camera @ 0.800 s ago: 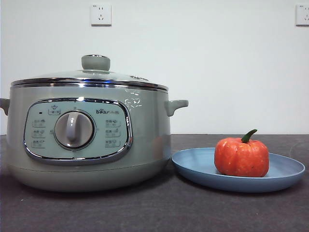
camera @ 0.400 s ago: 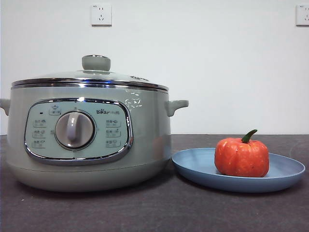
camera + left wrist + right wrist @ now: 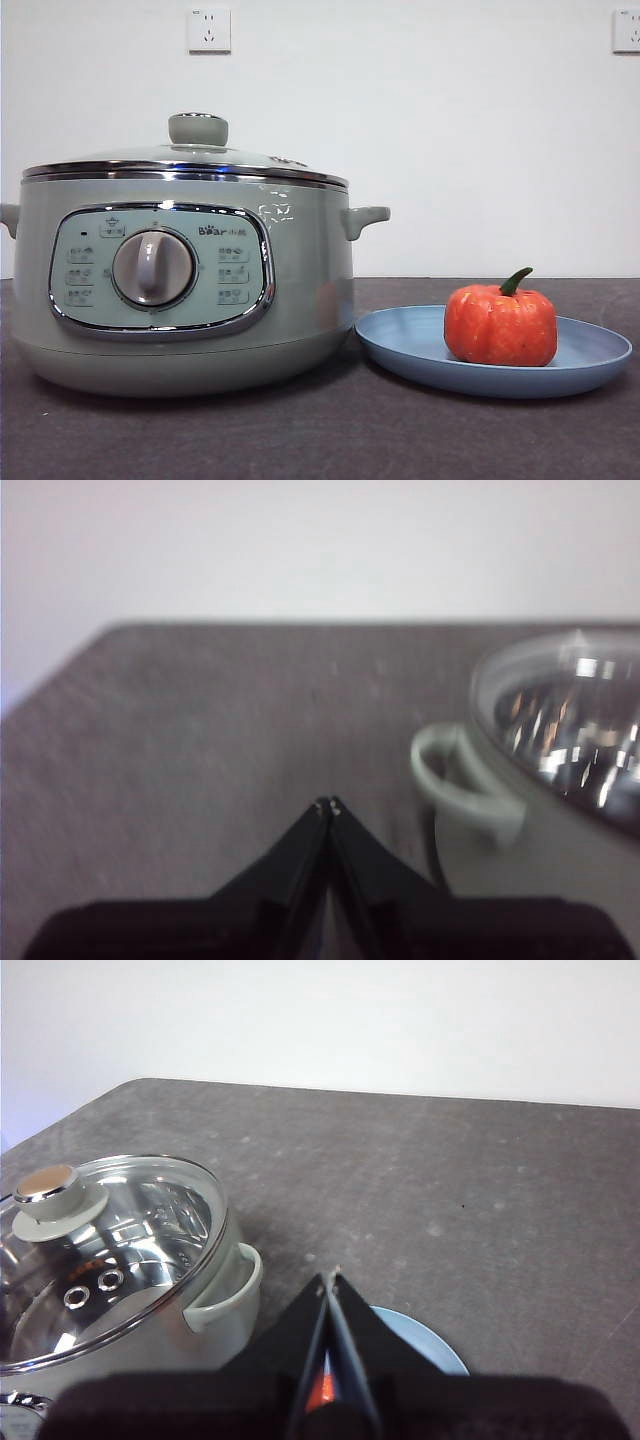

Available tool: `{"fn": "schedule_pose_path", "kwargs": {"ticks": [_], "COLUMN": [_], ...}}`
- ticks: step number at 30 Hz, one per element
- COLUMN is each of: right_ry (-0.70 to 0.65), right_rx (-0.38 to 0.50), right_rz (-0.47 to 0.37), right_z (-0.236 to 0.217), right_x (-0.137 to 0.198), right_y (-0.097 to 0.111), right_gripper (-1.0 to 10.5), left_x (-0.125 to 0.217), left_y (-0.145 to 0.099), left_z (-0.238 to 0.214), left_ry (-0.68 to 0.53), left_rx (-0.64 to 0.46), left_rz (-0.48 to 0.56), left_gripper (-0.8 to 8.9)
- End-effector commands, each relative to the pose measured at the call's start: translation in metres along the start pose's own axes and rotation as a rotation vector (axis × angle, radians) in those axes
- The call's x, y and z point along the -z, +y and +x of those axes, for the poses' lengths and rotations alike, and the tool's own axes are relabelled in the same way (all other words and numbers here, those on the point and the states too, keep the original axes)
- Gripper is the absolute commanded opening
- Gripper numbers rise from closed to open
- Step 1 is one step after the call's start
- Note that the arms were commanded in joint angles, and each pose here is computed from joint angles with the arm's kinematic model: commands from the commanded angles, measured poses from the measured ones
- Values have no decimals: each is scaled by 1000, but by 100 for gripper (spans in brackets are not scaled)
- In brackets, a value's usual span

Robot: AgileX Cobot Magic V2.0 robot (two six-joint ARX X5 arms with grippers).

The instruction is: Take the pumpkin out from the steamer,put the pumpkin in the blue plate,close the lid

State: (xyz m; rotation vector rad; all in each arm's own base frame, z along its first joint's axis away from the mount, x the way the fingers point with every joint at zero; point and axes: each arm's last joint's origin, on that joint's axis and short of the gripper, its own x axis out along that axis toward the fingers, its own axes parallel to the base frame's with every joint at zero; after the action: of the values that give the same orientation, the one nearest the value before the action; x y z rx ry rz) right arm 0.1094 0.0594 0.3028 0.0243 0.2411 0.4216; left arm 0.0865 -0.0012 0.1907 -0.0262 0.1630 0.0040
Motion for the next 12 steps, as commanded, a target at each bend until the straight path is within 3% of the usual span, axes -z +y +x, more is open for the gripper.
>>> {"fn": "schedule_pose_path", "kwargs": {"ticks": [1,6,12], "right_ry": [1,2,9], "right_rx": [2,2,3], "right_rz": [12,12,12], "right_z": [1,1,1], "right_x": [2,2,3], "right_y": [0,0,0], "right_gripper": [-17,-17,-17], "left_x": [13,41,42], "left_y": [0,1,0], "left_z": [7,16,17], "left_ry": [-1,17,21], "left_rx": [2,-1,22], "left_rz": [-2,-49,-75], "left_gripper": [-4,-4,-4]}}
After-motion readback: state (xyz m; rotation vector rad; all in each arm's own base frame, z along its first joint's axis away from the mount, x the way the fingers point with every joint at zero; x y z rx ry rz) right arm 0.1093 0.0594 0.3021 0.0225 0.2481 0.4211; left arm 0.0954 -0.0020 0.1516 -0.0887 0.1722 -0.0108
